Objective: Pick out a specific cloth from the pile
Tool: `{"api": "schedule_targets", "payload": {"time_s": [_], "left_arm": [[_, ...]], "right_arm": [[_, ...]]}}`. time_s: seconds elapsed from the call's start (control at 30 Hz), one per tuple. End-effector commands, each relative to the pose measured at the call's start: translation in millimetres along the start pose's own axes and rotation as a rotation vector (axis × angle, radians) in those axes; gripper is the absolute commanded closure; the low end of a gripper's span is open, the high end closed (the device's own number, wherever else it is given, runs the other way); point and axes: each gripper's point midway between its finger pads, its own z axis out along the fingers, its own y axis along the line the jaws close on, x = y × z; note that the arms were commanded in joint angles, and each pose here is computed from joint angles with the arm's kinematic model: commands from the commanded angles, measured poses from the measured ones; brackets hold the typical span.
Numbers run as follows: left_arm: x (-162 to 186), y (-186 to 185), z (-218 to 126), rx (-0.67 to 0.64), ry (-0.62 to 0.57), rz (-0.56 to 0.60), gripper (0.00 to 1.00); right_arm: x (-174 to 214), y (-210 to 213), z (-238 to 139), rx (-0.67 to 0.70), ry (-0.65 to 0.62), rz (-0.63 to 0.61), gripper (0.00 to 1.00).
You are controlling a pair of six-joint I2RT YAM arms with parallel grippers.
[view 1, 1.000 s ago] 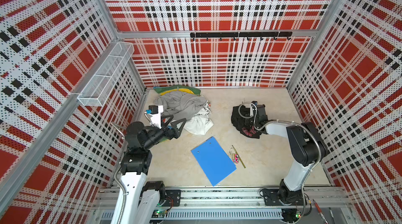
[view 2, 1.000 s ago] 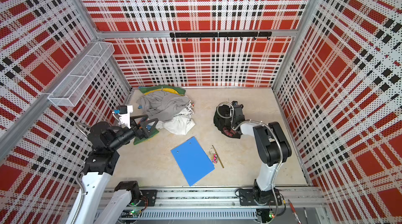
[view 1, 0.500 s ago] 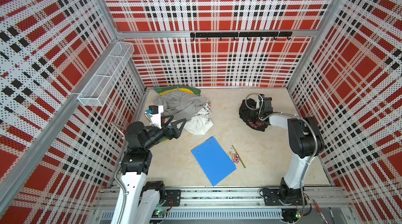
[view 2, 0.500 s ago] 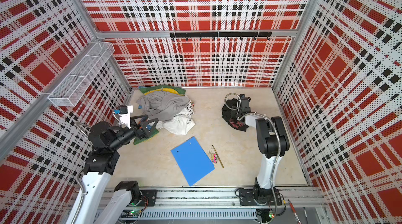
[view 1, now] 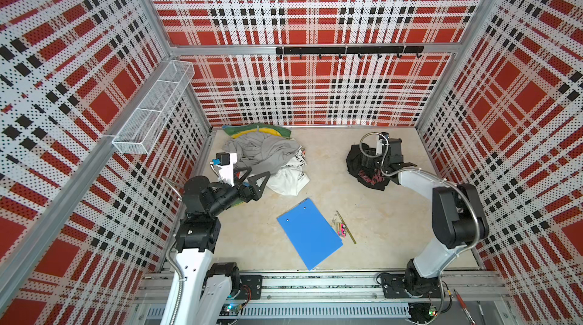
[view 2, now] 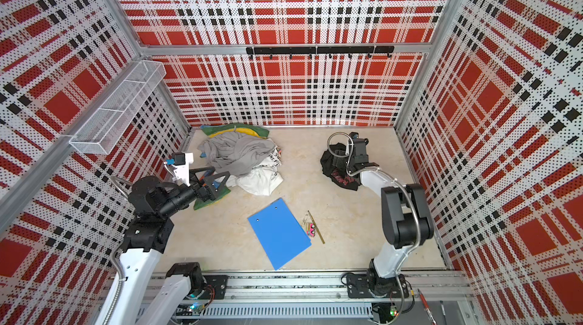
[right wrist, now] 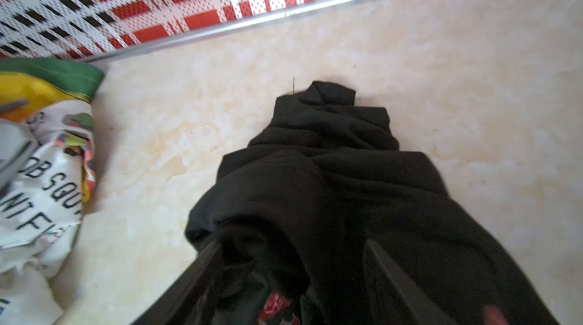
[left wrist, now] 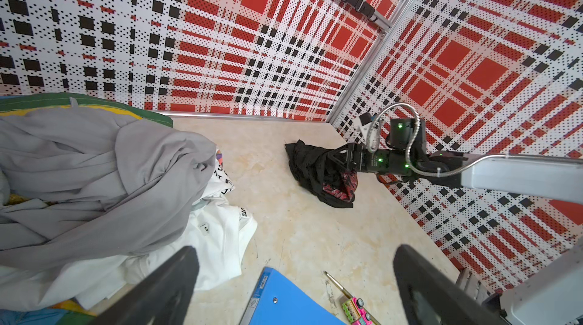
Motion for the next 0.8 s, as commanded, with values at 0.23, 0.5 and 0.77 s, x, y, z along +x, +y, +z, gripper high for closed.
{"api": "schedule_targets", "payload": {"time_s": [0.23,0.5,0.77], "left_arm": [[-3,3,0,-0.010,-0.019,0.005,0.01],[0,16,5,-0.093,-0.011,-0.011,0.01],[26,45,23,-0.375,0.017,-0.038,0.01]], "right_arm": [[-60,15,-106,-0.052,-0.252,0.010,0.27],[-58,12,-179,-0.071,-0.417,-0.021,0.07],[-24,-20,-208,0.037,-0.490,0.021,0.05]]}}
